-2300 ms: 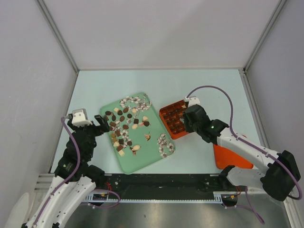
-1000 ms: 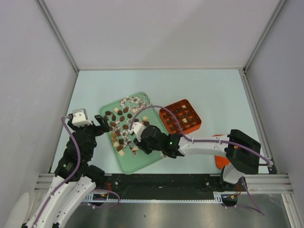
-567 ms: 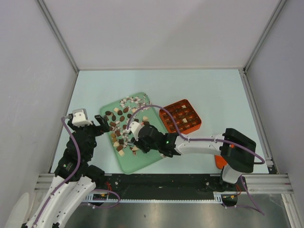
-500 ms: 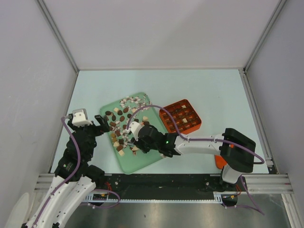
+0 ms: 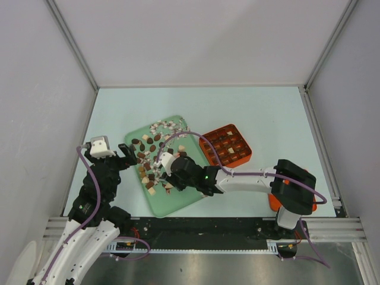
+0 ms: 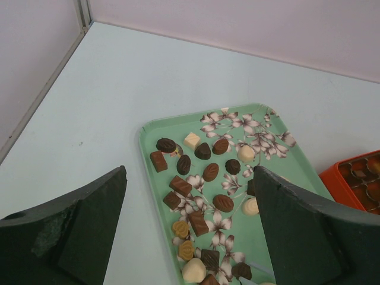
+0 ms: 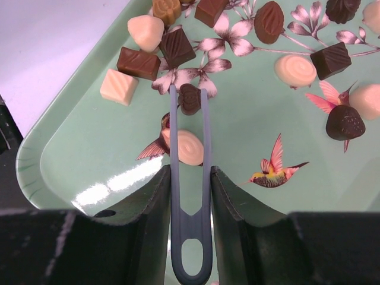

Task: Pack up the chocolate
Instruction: Pick up the fake chocolate from the plate, then place the fake chocolate in the packing box, then move the fake chocolate to the plate, then pick up the fake chocolate from the plate.

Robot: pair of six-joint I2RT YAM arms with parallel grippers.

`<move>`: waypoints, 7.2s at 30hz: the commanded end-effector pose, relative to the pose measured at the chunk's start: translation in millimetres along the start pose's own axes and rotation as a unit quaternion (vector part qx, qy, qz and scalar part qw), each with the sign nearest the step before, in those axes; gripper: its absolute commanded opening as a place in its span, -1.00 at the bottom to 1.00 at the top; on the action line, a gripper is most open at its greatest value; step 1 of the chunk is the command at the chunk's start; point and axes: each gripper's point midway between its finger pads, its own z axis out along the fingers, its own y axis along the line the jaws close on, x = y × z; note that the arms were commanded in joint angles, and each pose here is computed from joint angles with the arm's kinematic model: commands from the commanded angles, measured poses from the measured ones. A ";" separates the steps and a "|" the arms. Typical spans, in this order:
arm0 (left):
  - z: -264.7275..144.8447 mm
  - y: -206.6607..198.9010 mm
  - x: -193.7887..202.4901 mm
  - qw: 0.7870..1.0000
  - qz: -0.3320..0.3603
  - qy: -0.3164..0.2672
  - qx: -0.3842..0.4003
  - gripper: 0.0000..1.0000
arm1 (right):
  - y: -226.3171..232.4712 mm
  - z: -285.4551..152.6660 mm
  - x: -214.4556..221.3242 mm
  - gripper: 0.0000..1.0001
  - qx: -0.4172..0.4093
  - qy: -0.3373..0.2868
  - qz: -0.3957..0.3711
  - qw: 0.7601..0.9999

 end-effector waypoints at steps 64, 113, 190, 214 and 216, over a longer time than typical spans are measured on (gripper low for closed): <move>2.4 -1.6 -0.5 1.000 0.010 0.001 0.004 0.84 | -176.2 -170.4 73.6 -0.81 0.280 0.022 0.246 0.928; 2.8 -1.2 -0.1 1.000 0.011 0.001 0.003 0.84 | -159.7 -177.1 65.9 -0.43 0.243 -0.019 0.251 0.937; 2.1 -6.8 0.1 1.000 0.012 0.002 0.020 0.85 | -71.6 1.0 -9.3 -0.65 0.056 0.028 0.042 0.997; 2.5 -9.0 2.5 1.000 0.014 0.007 0.025 0.84 | -52.3 -30.2 -13.5 -0.65 0.050 0.023 0.038 0.998; 2.5 -8.4 1.7 1.000 0.014 0.006 0.024 0.85 | -50.5 -30.9 -15.3 -0.64 0.045 0.017 0.035 0.998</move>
